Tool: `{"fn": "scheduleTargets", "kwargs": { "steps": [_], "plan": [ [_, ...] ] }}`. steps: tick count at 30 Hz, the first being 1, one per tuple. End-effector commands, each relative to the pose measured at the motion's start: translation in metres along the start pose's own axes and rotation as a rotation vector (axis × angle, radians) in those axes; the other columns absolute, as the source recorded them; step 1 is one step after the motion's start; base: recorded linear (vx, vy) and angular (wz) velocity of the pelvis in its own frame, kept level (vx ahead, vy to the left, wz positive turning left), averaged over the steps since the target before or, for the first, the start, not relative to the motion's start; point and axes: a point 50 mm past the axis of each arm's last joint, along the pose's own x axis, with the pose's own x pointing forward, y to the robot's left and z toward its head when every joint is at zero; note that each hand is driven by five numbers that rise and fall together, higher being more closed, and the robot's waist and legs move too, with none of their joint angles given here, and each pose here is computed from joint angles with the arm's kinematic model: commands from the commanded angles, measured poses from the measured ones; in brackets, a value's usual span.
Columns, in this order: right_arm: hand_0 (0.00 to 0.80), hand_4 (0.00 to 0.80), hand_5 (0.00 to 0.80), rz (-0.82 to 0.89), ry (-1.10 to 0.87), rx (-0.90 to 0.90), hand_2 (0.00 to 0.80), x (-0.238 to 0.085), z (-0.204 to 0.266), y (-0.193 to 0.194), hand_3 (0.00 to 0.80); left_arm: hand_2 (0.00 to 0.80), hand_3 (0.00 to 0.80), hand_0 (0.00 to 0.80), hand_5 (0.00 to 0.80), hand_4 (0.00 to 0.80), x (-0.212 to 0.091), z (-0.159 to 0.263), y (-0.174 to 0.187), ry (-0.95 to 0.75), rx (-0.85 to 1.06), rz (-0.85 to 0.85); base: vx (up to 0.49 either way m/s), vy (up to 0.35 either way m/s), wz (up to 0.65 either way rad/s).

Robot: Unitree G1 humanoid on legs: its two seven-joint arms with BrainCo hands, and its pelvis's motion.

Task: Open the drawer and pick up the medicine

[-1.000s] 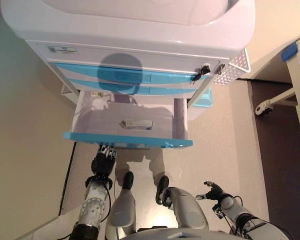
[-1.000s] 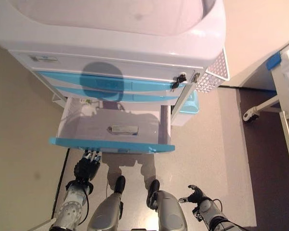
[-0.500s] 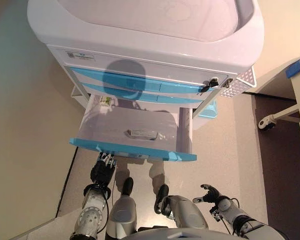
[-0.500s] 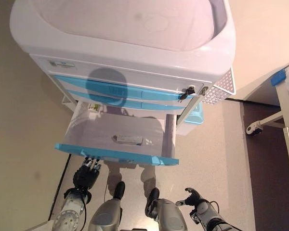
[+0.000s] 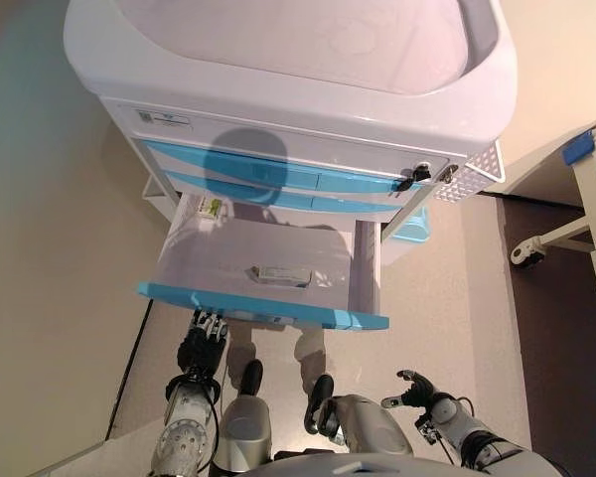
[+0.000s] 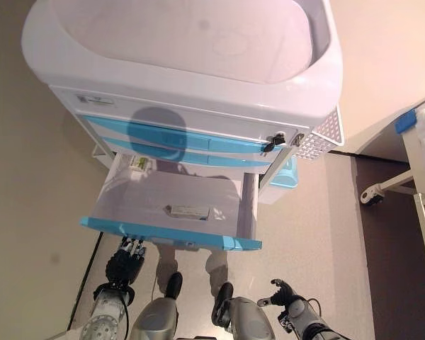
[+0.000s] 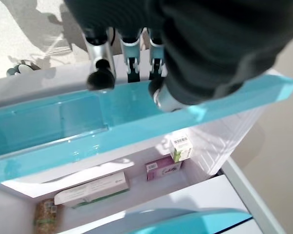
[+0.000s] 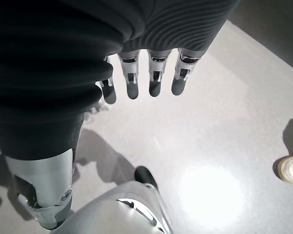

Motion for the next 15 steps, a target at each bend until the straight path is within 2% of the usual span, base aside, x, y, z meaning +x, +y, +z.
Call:
{"fn": "scheduleTargets", "kwargs": {
  "steps": [1, 3, 5, 7, 9, 10, 11, 12, 13, 15],
  "plan": [
    [0.000, 0.000, 0.000, 0.043, 0.277, -0.071, 0.000, -0.024, -0.085, 0.005, 0.000, 0.800, 0.800, 0.800, 0.800, 0.800, -0.033, 0.105, -0.047, -0.581, 0.038, -0.367, 0.019, -0.022, -0.03],
    [0.000, 0.000, 0.000, 0.030, 0.289, -0.058, 0.000, -0.025, -0.088, 0.003, 0.000, 0.800, 0.800, 0.800, 0.800, 0.800, -0.033, 0.101, -0.029, -0.556, 0.045, -0.276, 0.000, 0.000, 0.00],
    [0.000, 0.000, 0.000, -0.001, 0.287, -0.034, 0.000, -0.026, -0.091, -0.005, 0.000, 0.800, 0.800, 0.800, 0.800, 0.800, -0.036, 0.097, 0.017, -0.477, 0.118, -0.063, 0.000, -0.016, 0.01],
    [0.000, 0.000, 0.000, -0.008, 0.287, -0.029, 0.000, -0.026, -0.091, -0.007, 0.000, 0.800, 0.800, 0.800, 0.800, 0.800, -0.038, 0.097, 0.029, -0.446, 0.161, -0.018, 0.000, 0.000, 0.00],
    [0.000, 0.000, 0.000, -0.017, 0.286, -0.023, 0.000, -0.026, -0.091, -0.010, 0.000, 0.706, 0.706, 0.706, 0.706, 0.706, -0.038, 0.098, 0.040, -0.420, 0.211, 0.033, 0.000, 0.000, 0.00],
    [0.000, 0.000, 0.000, -0.038, 0.270, -0.007, 0.000, -0.025, -0.089, -0.015, 0.000, 0.518, 0.518, 0.518, 0.518, 0.518, -0.040, 0.095, 0.060, -0.354, 0.249, 0.103, 0.005, -0.015, 0.04],
    [0.000, 0.000, 0.000, -0.038, 0.270, -0.007, 0.000, -0.025, -0.089, -0.015, 0.000, 0.489, 0.489, 0.489, 0.489, 0.489, -0.040, 0.095, 0.060, -0.354, 0.249, 0.103, 0.008, -0.014, 0.07],
    [0.000, 0.000, 0.000, -0.044, 0.265, -0.003, 0.000, -0.025, -0.087, -0.017, 0.000, 0.129, 0.129, 0.129, 0.129, 0.129, -0.039, 0.091, 0.065, -0.333, 0.246, 0.124, 0.006, -0.007, 0.09],
    [0.000, 0.000, 0.000, -0.049, 0.259, 0.002, 0.000, -0.024, -0.086, -0.018, 0.000, 0.000, 0.000, 0.000, 0.000, 0.000, -0.039, 0.090, 0.074, -0.309, 0.268, 0.162, 0.005, -0.007, 0.09],
    [0.000, 0.000, 0.000, -0.056, 0.248, 0.007, 0.000, -0.023, -0.084, -0.020, 0.000, 0.000, 0.000, 0.000, 0.000, 0.000, -0.036, 0.084, 0.079, -0.278, 0.273, 0.186, 0.020, -0.013, 0.06]
  ]
}}
